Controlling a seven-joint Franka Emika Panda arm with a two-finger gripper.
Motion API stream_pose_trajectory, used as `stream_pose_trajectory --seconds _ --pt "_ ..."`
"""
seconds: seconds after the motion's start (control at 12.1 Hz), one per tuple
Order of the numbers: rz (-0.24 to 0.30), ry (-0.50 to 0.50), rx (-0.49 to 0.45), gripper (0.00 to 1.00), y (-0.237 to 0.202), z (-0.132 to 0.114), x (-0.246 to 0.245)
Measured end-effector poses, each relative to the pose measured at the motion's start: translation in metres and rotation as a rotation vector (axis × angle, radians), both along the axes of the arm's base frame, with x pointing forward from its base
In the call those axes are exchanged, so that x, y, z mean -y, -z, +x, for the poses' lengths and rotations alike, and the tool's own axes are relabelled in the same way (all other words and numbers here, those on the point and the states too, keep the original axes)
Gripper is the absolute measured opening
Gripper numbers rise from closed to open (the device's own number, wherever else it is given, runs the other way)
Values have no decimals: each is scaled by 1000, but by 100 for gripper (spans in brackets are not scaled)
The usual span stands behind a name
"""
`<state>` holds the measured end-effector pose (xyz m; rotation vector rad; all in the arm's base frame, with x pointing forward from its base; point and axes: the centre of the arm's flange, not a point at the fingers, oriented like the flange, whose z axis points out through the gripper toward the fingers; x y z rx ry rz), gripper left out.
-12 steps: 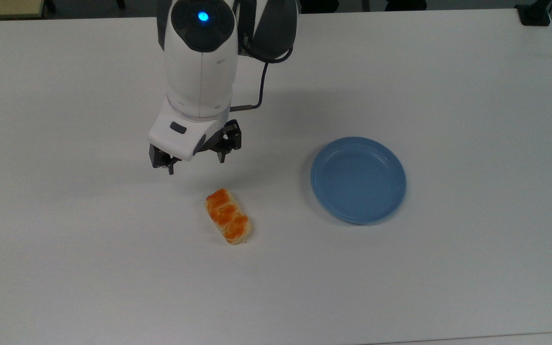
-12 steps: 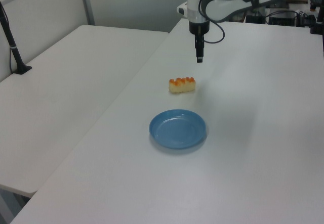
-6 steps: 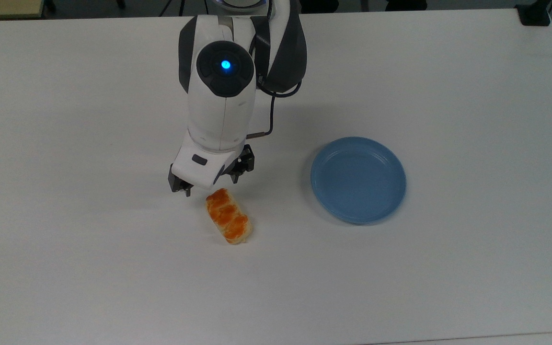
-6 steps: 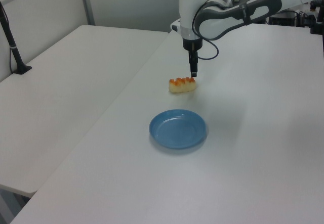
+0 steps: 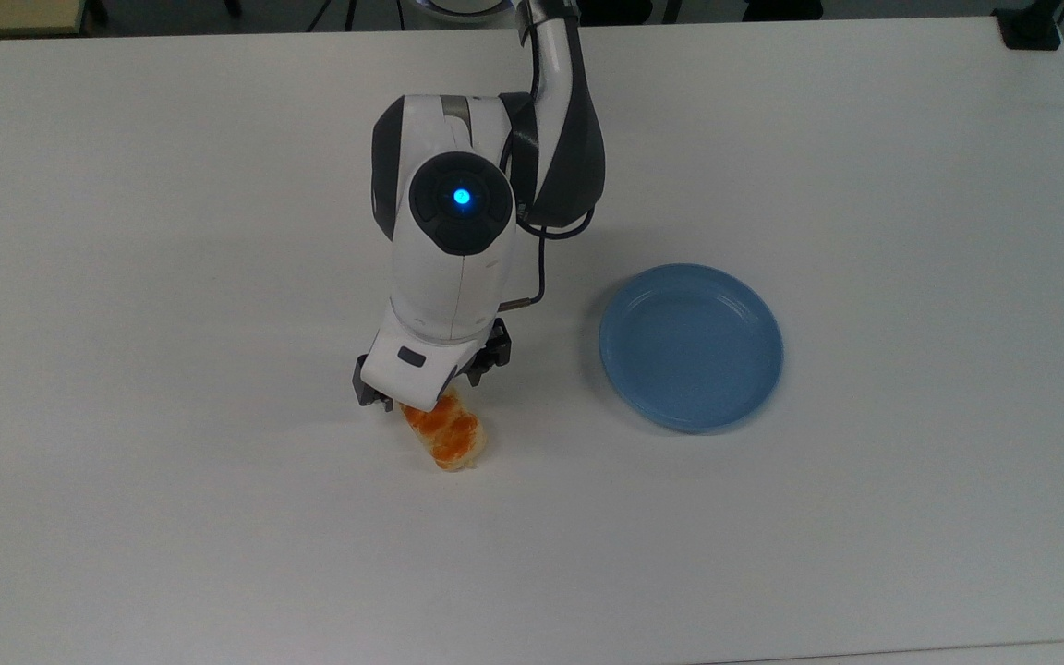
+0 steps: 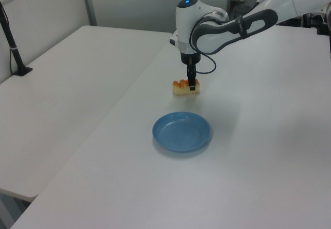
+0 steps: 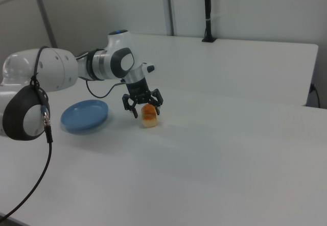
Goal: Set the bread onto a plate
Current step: 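Close the gripper on the bread roll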
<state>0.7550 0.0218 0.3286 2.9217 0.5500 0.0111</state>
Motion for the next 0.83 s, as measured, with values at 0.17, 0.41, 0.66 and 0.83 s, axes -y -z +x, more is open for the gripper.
stream_pose_trajectory --seconds 0.17,0.41,0.66,0.83 --pt "0 0 14 94 10 4 -1" --pt "2 1 21 66 17 6 -3" --pt "5 37 41 49 10 9 -4" --pt "6 40 61 46 -6 9 -4"
